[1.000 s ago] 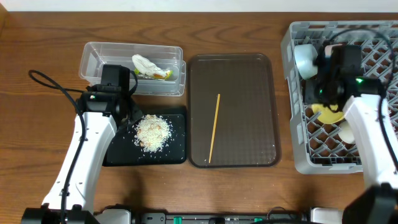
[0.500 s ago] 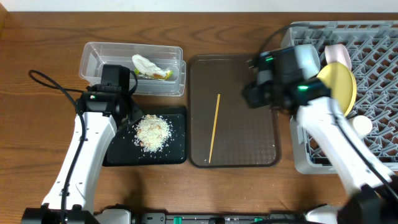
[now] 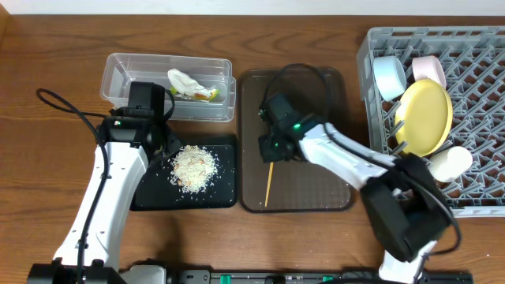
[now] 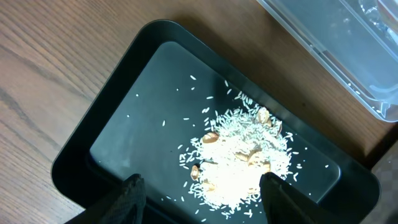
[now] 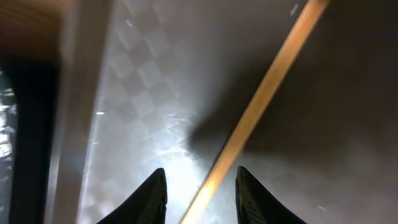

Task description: Sort waste into correct bins and load items into the dishwasher rack

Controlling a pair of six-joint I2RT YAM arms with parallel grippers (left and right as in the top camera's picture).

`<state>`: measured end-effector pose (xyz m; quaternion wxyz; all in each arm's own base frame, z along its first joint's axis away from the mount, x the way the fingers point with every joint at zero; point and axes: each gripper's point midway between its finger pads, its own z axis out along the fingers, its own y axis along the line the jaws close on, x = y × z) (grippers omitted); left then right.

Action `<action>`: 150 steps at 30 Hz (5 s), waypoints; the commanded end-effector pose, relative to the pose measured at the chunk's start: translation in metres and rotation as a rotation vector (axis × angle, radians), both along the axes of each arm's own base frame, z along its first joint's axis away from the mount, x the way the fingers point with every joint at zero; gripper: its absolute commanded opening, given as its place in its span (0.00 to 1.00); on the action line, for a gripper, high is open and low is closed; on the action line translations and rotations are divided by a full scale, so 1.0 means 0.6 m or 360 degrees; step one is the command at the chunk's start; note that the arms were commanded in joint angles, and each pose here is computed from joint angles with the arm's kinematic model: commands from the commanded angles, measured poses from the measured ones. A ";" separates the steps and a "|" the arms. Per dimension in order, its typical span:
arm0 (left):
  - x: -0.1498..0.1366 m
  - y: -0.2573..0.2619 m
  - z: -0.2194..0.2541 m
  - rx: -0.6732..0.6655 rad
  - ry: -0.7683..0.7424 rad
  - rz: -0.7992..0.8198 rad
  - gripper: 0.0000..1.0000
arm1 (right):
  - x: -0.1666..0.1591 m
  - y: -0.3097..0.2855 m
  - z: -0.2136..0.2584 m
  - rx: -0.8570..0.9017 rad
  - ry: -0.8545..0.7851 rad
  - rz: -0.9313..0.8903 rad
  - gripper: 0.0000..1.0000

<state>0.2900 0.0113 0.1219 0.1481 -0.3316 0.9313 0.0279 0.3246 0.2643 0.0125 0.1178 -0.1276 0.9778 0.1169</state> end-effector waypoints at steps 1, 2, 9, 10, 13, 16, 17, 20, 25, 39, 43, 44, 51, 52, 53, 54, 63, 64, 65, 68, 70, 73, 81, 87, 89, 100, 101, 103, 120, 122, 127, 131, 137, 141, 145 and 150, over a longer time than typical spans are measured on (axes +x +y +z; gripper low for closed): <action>0.003 0.003 0.003 0.0005 -0.0004 0.0016 0.62 | -0.009 -0.013 -0.030 -0.0132 0.0014 -0.0135 0.30; 0.003 0.003 0.003 0.0005 -0.0004 0.0015 0.62 | -0.009 -0.020 -0.032 -0.0163 0.0013 -0.0157 0.29; 0.003 0.003 0.003 0.0005 -0.0004 0.0016 0.62 | -0.007 -0.050 -0.030 -0.0255 0.0014 -0.0212 0.01; 0.003 0.003 0.003 0.0005 -0.0004 0.0016 0.62 | -0.005 -0.055 -0.027 -0.0256 0.0013 -0.0224 0.01; 0.003 0.003 0.003 0.0006 -0.0004 0.0016 0.62 | 0.013 -0.079 -0.002 -0.0256 -0.0026 -0.0271 0.01; 0.003 0.003 0.003 0.0005 -0.0004 0.0016 0.62 | 0.040 -0.114 0.048 -0.0235 -0.0116 -0.0255 0.01; 0.003 0.003 0.003 0.0005 -0.0004 0.0016 0.62 | 0.047 -0.126 0.065 -0.0232 -0.0146 -0.0245 0.01; 0.003 0.003 0.003 0.0005 -0.0004 0.0016 0.62 | 0.065 -0.178 0.128 -0.0227 -0.0239 -0.0233 0.01; 0.003 0.003 0.003 0.0005 -0.0005 0.0016 0.62 | 0.073 -0.285 0.214 -0.0258 -0.0378 -0.0269 0.01; 0.003 0.003 0.003 0.0005 -0.0005 0.0016 0.79 | 0.051 -0.476 0.201 -0.0402 -0.0205 -0.0548 0.01; 0.003 0.003 0.003 0.0006 -0.0004 0.0016 0.80 | 0.053 -0.476 0.179 -0.0411 -0.0149 -0.0539 0.06; 0.003 0.003 0.003 0.0006 -0.0004 0.0016 0.79 | 0.054 -0.476 0.176 -0.0411 -0.0145 -0.0540 0.07; 0.008 -0.012 0.003 -0.0032 -0.0002 -0.0152 0.79 | 0.068 -0.469 0.198 -0.0354 -0.0240 -0.0553 0.34; 0.011 -0.019 0.003 -0.0051 -0.0007 -0.0229 0.79 | 0.070 -0.464 0.206 -0.0324 -0.0270 -0.0547 0.36; 0.013 -0.026 0.004 -0.0073 -0.0013 -0.0300 0.80 | 0.072 -0.460 0.215 -0.0298 -0.0297 -0.0543 0.36; 0.016 -0.033 0.005 -0.0093 -0.0021 -0.0357 0.79 | 0.076 -0.455 0.227 -0.0262 -0.0340 -0.0536 0.36; 0.077 -0.089 0.034 -0.0132 -0.0296 -0.0863 0.80 | 0.137 -0.349 0.331 0.0324 -0.0746 -0.0245 0.66; 0.081 -0.092 0.036 -0.0116 -0.0312 -0.0903 0.80 | 0.139 -0.351 0.330 0.0316 -0.0753 -0.0246 0.67; 0.083 -0.095 0.037 -0.0104 -0.0321 -0.0936 0.83 | 0.141 -0.357 0.325 0.0282 -0.0747 -0.0263 0.67; 0.071 -0.095 0.031 -0.0109 -0.0270 -0.0955 0.85 | 0.128 -0.385 0.297 0.0124 -0.0652 -0.0350 0.70; 0.046 -0.092 0.020 -0.0130 -0.0165 -0.0951 0.86 | 0.108 -0.409 0.277 0.0012 -0.0543 -0.0458 0.75; -0.002 -0.088 0.004 -0.0172 0.0033 -0.0940 0.86 | 0.066 -0.429 0.254 -0.0090 -0.0362 -0.0571 0.80; -0.058 -0.082 0.022 -0.0178 0.0098 -0.0938 0.86 | -0.005 -0.427 0.244 -0.0123 -0.0165 -0.0565 0.99; -0.079 -0.094 0.086 -0.0037 -0.0336 -0.1140 0.86 | -0.051 -0.426 0.283 -0.0077 -0.0463 -0.0575 0.99; -0.091 -0.104 0.107 0.0005 -0.0513 -0.1198 0.87 | -0.068 -0.426 0.302 -0.0049 -0.0645 -0.0580 0.99; -0.134 -0.112 0.165 0.0077 -0.0999 -0.1233 0.99 | -0.174 -0.442 0.345 -0.0057 -0.1157 -0.0650 0.99; -0.134 -0.112 0.165 0.0077 -0.0999 -0.1233 0.99 | -0.184 -0.442 0.341 -0.0061 -0.1138 -0.0649 0.99; -0.134 -0.112 0.165 0.0077 -0.0997 -0.1233 0.99 | -0.200 -0.441 0.329 -0.0070 -0.1086 -0.0647 0.99; -0.134 -0.112 0.165 0.0077 -0.0997 -0.1233 1.00 | -0.266 -0.440 0.258 -0.0135 -0.0712 -0.0630 0.99; -0.134 -0.112 0.165 0.0077 -0.0997 -0.1233 1.00 | -0.267 -0.440 0.260 -0.0132 -0.0730 -0.0631 0.99; -0.134 -0.112 0.165 0.0077 -0.0997 -0.1233 1.00 | -0.271 -0.428 0.291 -0.0046 -0.0929 -0.0602 0.99; -0.134 -0.112 0.165 0.0077 -0.0997 -0.1233 1.00 | -0.262 -0.421 0.320 0.0013 -0.1194 -0.0563 0.99; -0.134 -0.112 0.165 0.0077 -0.0997 -0.1233 1.00 | -0.210 -0.412 0.338 0.0092 -0.1635 -0.0510 0.99; -0.134 -0.112 0.165 0.0077 -0.0997 -0.1233 1.00 | -0.174 -0.412 0.341 0.0121 -0.1884 -0.0527 0.99; -0.134 -0.112 0.165 0.0077 -0.0997 -0.1233 1.00 | -0.152 -0.414 0.337 0.0154 -0.2082 -0.0553 0.99; -0.134 -0.112 0.165 0.0077 -0.0997 -0.1233 1.00 | -0.140 -0.413 0.325 0.0174 -0.2167 -0.0558 0.99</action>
